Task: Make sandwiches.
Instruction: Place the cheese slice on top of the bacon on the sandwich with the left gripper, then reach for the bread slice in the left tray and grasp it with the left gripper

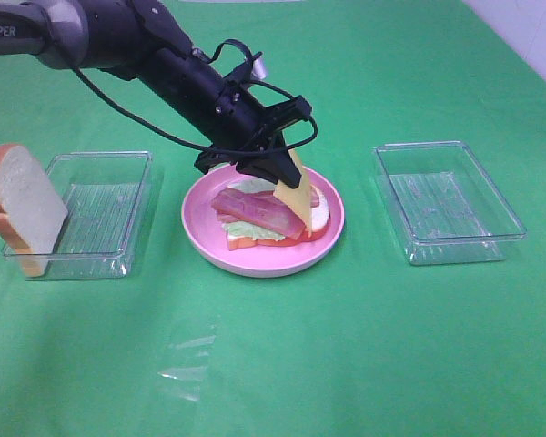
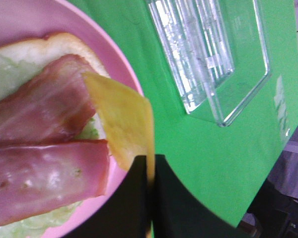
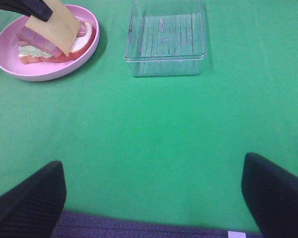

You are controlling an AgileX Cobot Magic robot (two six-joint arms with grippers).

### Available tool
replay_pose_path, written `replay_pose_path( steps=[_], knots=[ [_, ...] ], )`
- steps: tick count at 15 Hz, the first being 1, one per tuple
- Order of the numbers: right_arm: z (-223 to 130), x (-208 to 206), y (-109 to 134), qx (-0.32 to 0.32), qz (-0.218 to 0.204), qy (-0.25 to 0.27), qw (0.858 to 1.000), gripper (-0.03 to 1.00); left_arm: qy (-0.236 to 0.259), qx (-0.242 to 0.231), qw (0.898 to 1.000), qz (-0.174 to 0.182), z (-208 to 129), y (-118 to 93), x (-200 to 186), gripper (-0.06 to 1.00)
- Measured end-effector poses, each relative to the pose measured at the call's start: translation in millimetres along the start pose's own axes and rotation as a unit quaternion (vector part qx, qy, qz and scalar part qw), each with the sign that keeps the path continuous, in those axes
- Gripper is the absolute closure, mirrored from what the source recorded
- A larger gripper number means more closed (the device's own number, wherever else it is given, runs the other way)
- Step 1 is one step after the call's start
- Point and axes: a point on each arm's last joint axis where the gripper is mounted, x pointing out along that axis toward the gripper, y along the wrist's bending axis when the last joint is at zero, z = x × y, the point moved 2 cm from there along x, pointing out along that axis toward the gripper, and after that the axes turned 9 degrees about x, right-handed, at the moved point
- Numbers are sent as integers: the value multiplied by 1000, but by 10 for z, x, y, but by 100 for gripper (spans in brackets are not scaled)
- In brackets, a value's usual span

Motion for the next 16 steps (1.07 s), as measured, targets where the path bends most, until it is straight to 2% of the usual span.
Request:
replay_pose_path(
  steps=[4,7,8,11,12,13,16],
  knots=[
    [0,0,0,0,0,0,1000,5,16,-12,999,47,-35,104,-7,94],
    [0,0,0,0,0,0,1000,5,24,-16,997,78,-54,171,-17,80],
    [0,0,0,0,0,0,1000,5,25,-15,996,82,-56,181,-19,71],
    [0,0,0,0,0,0,1000,5,20,3,994,110,-30,168,-130,11],
    [0,0,0,0,0,0,1000,5,15,16,992,123,-11,128,-228,2],
    [0,0,0,0,0,0,1000,5,20,47,988,146,25,0,-480,-4],
    [0,0,0,0,0,0,1000,5,39,85,981,170,44,-237,-884,-4]
  ],
)
